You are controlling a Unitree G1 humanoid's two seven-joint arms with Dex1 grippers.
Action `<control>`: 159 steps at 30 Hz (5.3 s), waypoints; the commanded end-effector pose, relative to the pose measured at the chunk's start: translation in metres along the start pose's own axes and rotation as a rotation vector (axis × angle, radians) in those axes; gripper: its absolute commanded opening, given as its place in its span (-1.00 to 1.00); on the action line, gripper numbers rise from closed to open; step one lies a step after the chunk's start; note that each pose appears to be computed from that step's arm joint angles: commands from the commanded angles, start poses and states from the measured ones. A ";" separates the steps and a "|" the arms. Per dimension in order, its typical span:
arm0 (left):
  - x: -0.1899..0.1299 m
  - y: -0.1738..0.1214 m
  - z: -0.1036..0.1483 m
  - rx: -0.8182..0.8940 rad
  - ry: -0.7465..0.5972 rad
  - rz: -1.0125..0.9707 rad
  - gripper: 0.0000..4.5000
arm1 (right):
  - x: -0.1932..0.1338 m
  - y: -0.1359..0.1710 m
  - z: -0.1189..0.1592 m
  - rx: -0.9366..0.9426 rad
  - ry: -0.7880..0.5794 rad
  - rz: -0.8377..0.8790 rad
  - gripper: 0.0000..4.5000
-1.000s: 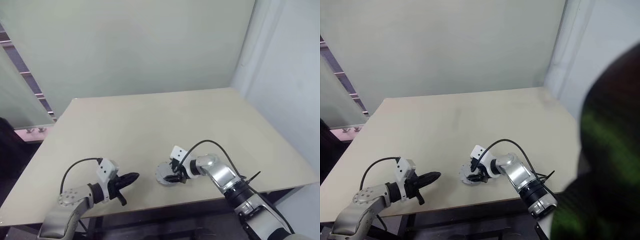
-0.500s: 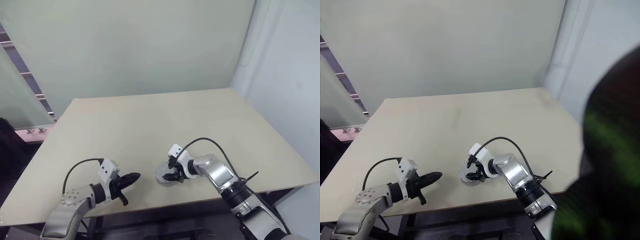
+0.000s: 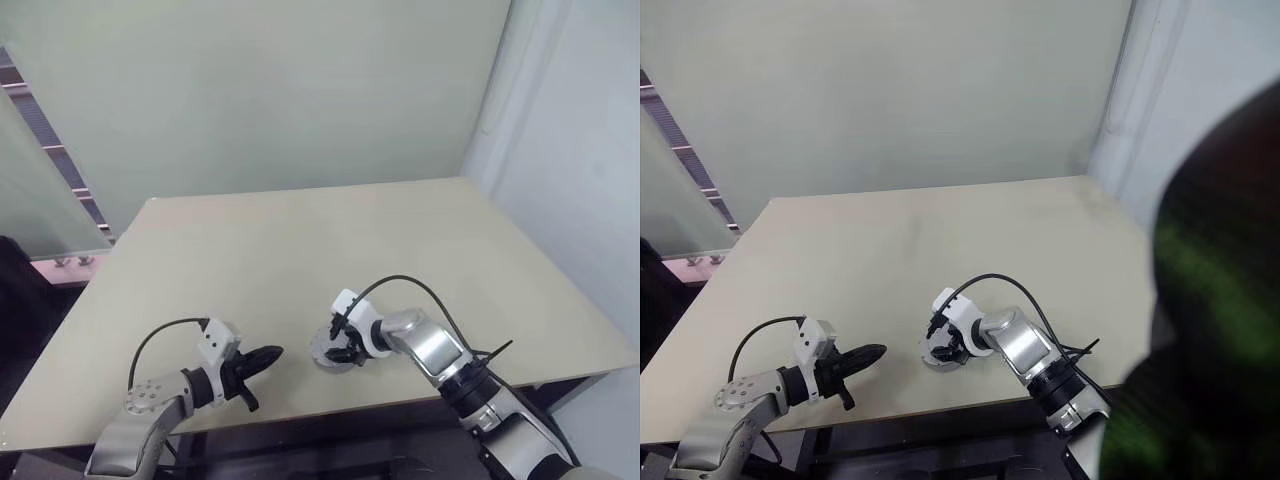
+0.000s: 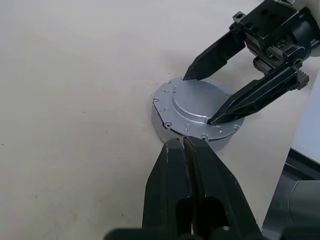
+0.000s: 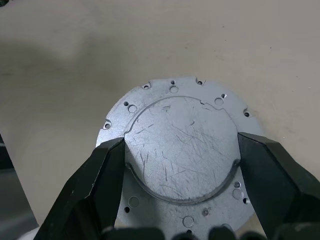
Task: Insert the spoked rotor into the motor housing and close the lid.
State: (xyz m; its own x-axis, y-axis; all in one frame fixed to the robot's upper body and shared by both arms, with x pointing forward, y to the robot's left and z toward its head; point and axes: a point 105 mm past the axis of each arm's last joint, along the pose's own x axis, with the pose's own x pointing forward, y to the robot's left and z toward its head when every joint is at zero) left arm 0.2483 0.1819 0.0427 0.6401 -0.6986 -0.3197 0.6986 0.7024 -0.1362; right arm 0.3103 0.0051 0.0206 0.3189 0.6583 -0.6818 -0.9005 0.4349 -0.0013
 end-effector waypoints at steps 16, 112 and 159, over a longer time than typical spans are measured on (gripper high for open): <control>0.003 -0.001 0.012 0.040 -0.037 -0.012 -1.00 | 0.006 0.004 -0.009 0.071 0.011 0.026 0.43; 0.062 0.011 -0.016 0.122 0.094 -0.047 -1.00 | -0.011 -0.005 -0.001 0.106 -0.027 0.007 0.99; 0.083 -0.005 -0.014 0.106 0.134 -0.137 -1.00 | 0.003 -0.006 -0.012 -0.075 0.024 0.006 0.44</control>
State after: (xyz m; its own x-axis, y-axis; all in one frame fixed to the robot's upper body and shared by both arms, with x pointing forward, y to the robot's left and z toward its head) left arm 0.2923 0.1226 0.0079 0.5001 -0.7694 -0.3974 0.8090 0.5788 -0.1025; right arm 0.3116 0.0077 0.0199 0.3079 0.6956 -0.6491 -0.9288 0.3677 -0.0464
